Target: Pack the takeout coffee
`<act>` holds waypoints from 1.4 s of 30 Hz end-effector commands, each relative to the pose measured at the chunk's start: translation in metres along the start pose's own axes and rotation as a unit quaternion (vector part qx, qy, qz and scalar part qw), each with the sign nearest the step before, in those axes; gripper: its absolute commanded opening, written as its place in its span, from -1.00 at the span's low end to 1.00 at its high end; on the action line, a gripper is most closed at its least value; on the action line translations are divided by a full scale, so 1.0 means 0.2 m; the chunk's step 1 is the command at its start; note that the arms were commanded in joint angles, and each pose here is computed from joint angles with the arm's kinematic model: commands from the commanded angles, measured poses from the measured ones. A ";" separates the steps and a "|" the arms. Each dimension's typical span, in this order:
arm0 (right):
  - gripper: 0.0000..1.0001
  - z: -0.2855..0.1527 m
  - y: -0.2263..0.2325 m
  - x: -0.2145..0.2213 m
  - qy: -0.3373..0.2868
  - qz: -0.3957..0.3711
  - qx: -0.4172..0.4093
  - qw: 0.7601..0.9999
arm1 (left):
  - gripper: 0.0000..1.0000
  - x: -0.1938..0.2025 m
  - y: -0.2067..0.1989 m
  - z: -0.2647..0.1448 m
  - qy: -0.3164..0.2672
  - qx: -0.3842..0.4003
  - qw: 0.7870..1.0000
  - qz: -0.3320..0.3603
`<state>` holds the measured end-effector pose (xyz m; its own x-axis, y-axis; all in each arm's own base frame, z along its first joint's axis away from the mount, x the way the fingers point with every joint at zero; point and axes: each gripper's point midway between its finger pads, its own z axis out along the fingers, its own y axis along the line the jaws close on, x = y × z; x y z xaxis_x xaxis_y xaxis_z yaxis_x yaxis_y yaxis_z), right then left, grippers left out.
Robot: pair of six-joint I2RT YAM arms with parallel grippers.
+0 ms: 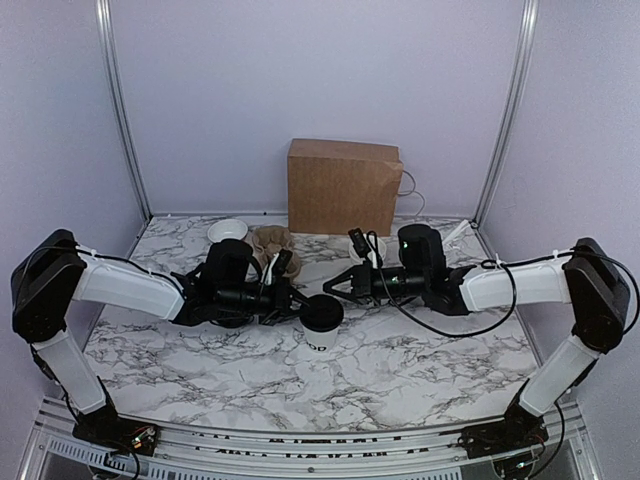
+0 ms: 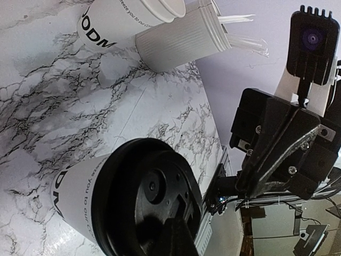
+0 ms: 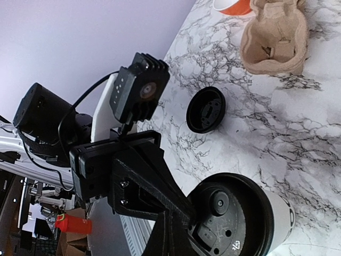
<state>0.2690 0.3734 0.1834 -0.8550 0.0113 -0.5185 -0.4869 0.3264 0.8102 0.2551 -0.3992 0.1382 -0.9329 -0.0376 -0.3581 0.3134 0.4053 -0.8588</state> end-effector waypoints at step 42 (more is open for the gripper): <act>-1.00 0.07 -0.13 0.09 0.036 0.018 0.022 0.999 | -1.00 -0.12 -0.25 -0.05 -0.011 0.003 0.998 0.067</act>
<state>0.2677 0.3758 0.1440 -0.8885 -0.0358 -0.4575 -0.4406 0.3456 0.8285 0.2581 -0.4034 0.1439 -0.9202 0.0092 -0.3913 0.3508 0.4631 -0.8139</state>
